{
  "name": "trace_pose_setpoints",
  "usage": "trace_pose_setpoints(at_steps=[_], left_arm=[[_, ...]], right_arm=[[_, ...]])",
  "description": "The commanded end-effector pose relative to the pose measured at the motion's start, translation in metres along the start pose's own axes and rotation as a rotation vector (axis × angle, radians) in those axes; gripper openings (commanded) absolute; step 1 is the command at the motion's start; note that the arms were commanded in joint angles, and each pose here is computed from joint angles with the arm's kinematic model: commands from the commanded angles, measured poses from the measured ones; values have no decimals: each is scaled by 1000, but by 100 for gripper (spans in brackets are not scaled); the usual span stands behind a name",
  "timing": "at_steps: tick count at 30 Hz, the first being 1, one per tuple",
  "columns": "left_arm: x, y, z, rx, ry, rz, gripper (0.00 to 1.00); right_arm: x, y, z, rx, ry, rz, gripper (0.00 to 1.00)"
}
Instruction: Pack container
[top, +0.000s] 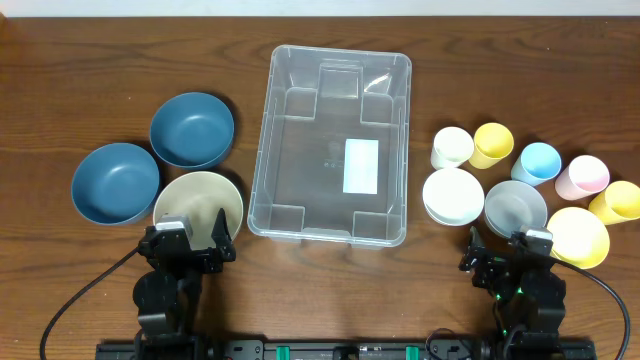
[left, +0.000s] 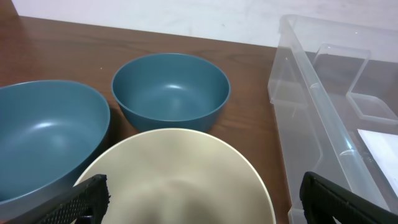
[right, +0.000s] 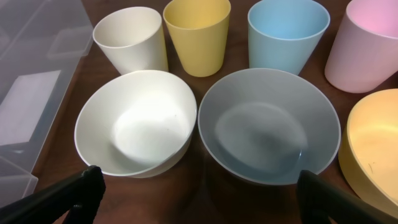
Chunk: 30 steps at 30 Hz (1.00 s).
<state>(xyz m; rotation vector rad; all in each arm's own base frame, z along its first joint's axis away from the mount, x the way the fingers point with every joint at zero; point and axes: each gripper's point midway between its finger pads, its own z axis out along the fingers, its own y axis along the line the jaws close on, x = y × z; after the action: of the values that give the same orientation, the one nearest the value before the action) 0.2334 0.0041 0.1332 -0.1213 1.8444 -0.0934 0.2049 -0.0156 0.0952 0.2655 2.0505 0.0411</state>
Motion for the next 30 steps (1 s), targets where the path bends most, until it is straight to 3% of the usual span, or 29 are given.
trace_pose_setpoints(at_steps=[1,20,30], left_arm=[[12,0,3,6,26,6,98],[12,0,3,7,26,4,98],[16,-12,2,68,55,-159,98]], right_arm=[[0,-3,0,16,-5,-6,99],[0,-3,0,16,-5,-6,99],[0,-3,0,16,-5,-6,99]])
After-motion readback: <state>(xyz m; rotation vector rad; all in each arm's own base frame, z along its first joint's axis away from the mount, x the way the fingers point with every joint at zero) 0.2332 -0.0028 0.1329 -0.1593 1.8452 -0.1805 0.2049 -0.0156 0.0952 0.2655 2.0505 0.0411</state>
